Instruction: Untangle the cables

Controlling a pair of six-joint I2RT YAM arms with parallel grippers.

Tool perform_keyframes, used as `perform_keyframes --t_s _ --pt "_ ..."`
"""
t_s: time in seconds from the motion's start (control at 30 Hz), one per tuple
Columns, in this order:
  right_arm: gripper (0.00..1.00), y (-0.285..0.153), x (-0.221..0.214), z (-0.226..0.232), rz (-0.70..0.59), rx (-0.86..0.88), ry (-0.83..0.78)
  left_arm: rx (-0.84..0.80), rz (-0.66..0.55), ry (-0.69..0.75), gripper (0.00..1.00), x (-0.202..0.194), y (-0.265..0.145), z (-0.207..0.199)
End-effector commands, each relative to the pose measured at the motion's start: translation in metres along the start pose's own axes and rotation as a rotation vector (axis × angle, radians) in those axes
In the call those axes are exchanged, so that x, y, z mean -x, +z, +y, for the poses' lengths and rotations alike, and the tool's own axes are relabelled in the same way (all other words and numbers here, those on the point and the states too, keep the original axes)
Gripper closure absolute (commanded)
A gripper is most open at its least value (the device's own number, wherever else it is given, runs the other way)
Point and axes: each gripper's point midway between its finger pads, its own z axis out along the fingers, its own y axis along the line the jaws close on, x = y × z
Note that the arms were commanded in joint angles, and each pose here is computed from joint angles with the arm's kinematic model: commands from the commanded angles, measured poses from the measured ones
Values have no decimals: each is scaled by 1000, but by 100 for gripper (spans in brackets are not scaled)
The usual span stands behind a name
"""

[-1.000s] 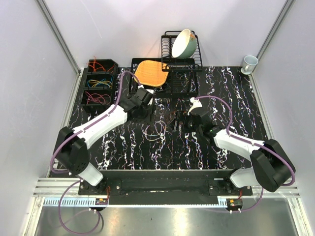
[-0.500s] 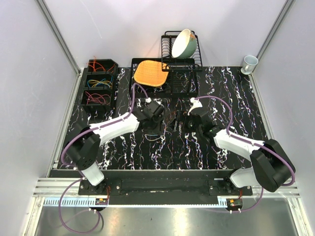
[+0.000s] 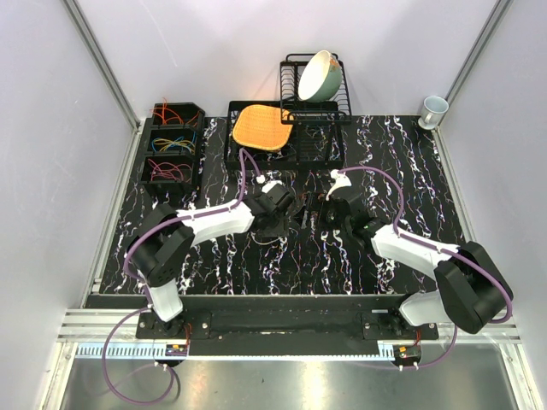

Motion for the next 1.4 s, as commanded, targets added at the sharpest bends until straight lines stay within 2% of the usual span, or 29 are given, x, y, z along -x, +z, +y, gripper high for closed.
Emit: perform_keyframes --t_s 0.0,0.13,0.47,0.57,0.6,0.7,0.73,0.8,0.97,1.17,1.3,1.37 --pt "4 -1 17 6 -53 7 6 25 -103 -26 48 21 2 0" --pt "4 -1 17 5 -52 5 6 51 -93 -25 49 19 11 3" --pt "4 -1 17 6 -52 8 4 95 -98 -30 60 16 27 10" --pt "4 -1 17 6 -52 8 4 116 -101 -30 68 16 30 13" --pt "5 -1 17 6 -53 7 4 125 -99 -35 76 16 30 14" --pt "4 -1 18 6 -54 8 4 141 -96 -34 91 14 31 17" --pt "4 -1 17 6 -51 7 4 145 -93 -34 100 14 31 18" --pt "4 -1 18 6 -54 8 5 150 -86 -29 100 12 29 20" --pt "4 -1 17 6 -51 6 4 181 -123 3 100 22 3 32" --pt "4 -2 18 7 -54 10 4 284 -213 60 100 49 -66 72" --pt "4 -1 17 6 -49 6 4 279 -315 21 100 74 -119 97" --pt "4 -1 18 7 -52 8 4 285 -326 -1 100 81 -134 112"
